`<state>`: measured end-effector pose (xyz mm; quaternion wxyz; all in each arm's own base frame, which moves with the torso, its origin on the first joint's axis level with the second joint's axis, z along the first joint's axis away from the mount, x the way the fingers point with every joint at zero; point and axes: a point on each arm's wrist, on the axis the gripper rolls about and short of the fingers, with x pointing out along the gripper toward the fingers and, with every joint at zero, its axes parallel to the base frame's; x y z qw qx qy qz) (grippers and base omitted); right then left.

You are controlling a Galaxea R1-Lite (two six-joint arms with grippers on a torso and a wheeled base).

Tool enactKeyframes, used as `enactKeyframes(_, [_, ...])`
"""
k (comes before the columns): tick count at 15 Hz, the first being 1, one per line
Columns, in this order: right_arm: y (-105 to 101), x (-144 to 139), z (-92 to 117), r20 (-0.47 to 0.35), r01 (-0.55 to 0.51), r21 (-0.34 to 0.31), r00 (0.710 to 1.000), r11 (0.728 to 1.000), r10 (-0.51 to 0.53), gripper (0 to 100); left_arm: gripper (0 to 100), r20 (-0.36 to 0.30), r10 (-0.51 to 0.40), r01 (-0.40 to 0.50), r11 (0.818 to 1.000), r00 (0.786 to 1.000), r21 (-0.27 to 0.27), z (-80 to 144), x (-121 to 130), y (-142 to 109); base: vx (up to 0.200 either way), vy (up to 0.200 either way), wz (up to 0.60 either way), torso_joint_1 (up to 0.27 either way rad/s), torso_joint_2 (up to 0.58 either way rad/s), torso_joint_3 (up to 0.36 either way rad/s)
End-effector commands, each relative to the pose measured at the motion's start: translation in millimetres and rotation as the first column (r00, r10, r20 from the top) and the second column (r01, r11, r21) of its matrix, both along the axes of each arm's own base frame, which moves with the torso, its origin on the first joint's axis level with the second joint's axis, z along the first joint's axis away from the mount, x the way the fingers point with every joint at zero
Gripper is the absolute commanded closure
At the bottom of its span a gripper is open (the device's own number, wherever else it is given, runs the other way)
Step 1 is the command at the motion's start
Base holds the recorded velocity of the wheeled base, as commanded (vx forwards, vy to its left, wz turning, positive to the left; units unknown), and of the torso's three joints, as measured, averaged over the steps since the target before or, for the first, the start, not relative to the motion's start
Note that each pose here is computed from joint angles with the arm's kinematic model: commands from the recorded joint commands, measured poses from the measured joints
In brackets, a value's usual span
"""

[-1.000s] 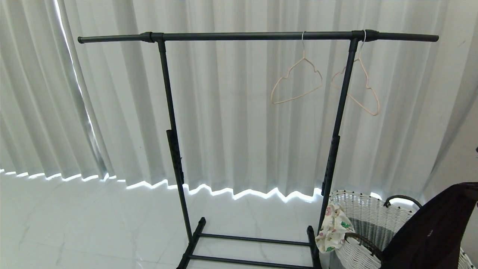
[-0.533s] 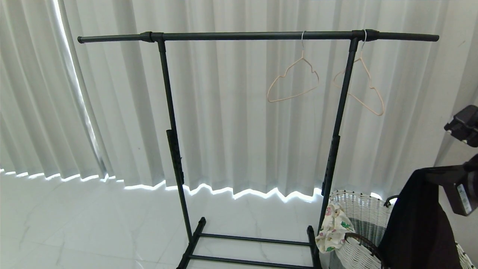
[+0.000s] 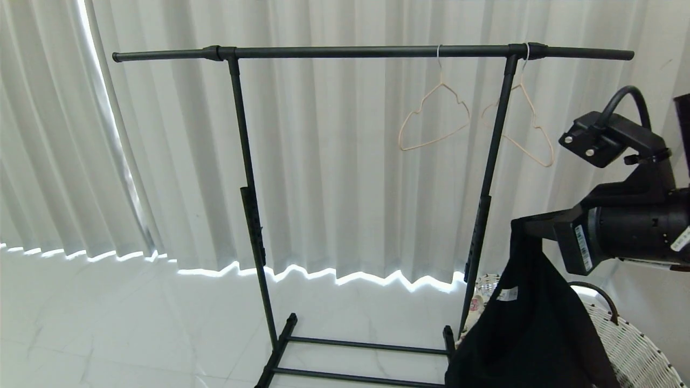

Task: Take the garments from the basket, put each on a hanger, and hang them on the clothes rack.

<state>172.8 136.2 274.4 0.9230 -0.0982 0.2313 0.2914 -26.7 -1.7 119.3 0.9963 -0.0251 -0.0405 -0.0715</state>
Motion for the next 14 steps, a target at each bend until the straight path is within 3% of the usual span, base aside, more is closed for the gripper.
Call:
enactKeyframes(1, [18.7, 5.1, -4.5, -0.008, -0.046, 0.000, 0.999, 0.999, 0.046, 100, 0, -0.033, -0.098, 0.097, 0.995, 0.995, -0.030, 85.9, 30.9, -1.5, 0.000, 0.000, 0.00, 0.000, 0.00, 0.000])
enactKeyframes(3, [29.8, 11.4, -3.1, 0.028, -0.059, 0.037, 0.998, 0.998, 0.058, 100, 0, -0.084, -0.169, 0.174, 0.983, 0.982, 0.062, 113.2, 64.1, -8.3, 0.000, 0.000, 0.00, 0.000, 0.00, 0.000])
enactKeyframes(5, [35.2, 14.0, 0.5, 0.047, -0.069, 0.052, 0.997, 0.996, 0.066, 100, 0, -0.081, -0.231, 0.237, 0.969, 0.970, 0.072, 139.8, 97.8, -19.1, 0.000, 0.000, 0.00, 0.000, 0.00, 0.000])
enactKeyframes(6, [39.3, 13.1, 4.6, 0.057, -0.084, 0.061, 0.995, 0.995, 0.081, 100, 0, -0.091, -0.292, 0.299, 0.951, 0.952, 0.075, 150.9, 118.9, -30.4, 0.000, 0.000, 0.00, 0.000, 0.00, 0.000])
enactKeyframes(7, [47.9, 12.2, 8.6, 0.067, -0.112, 0.070, 0.992, 0.991, 0.108, 100, 0, -0.135, -0.437, 0.450, 0.889, 0.889, 0.082, 151.1, 132.8, -51.3, 0.000, 0.000, 0.00, 0.000, 0.00, 0.000])
enactKeyframes(8, [55.3, 12.1, 11.5, 0.074, -0.133, 0.076, 0.989, 0.988, 0.127, 100, 0, -0.177, -0.521, 0.540, 0.837, 0.835, 0.082, 143.3, 134.5, -63.9, 0.000, 0.000, 0.00, 0.000, 0.00, 0.000])
enactKeyframes(9, [62.0, 12.7, 15.4, 0.084, -0.148, 0.086, 0.986, 0.985, 0.141, 100, 0, -0.216, -0.574, 0.600, 0.797, 0.790, 0.078, 135.9, 136.0, -74.0, 0.000, 0.000, 0.00, 0.000, 0.00, 0.000])
enactKeyframes(10, [71.4, 12.1, 22.5, 0.095, -0.167, 0.113, 0.983, 0.979, 0.157, 100, 0, -0.286, -0.629, 0.669, 0.740, 0.723, 0.065, 124.6, 141.0, -92.6, 0.000, 0.000, 0.00, 0.000, 0.00, 0.000])
enactKeyframes(11, [78.0, 11.6, 26.0, 0.094, -0.177, 0.134, 0.982, 0.975, 0.165, 100, 0, -0.340, -0.636, 0.691, 0.721, 0.693, 0.058, 115.0, 147.7, -103.1, 0.000, 0.000, 0.00, 0.000, 0.00, 0.000])
enactKeyframes(14, [83.3, 10.3, 27.7, 0.092, -0.188, 0.148, 0.980, 0.971, 0.176, 100, 0, -0.486, -0.601, 0.703, 0.710, 0.634, 0.039, 86.2, 175.3, -127.3, 0.000, 0.000, 0.00, 0.000, 0.00, 0.000])
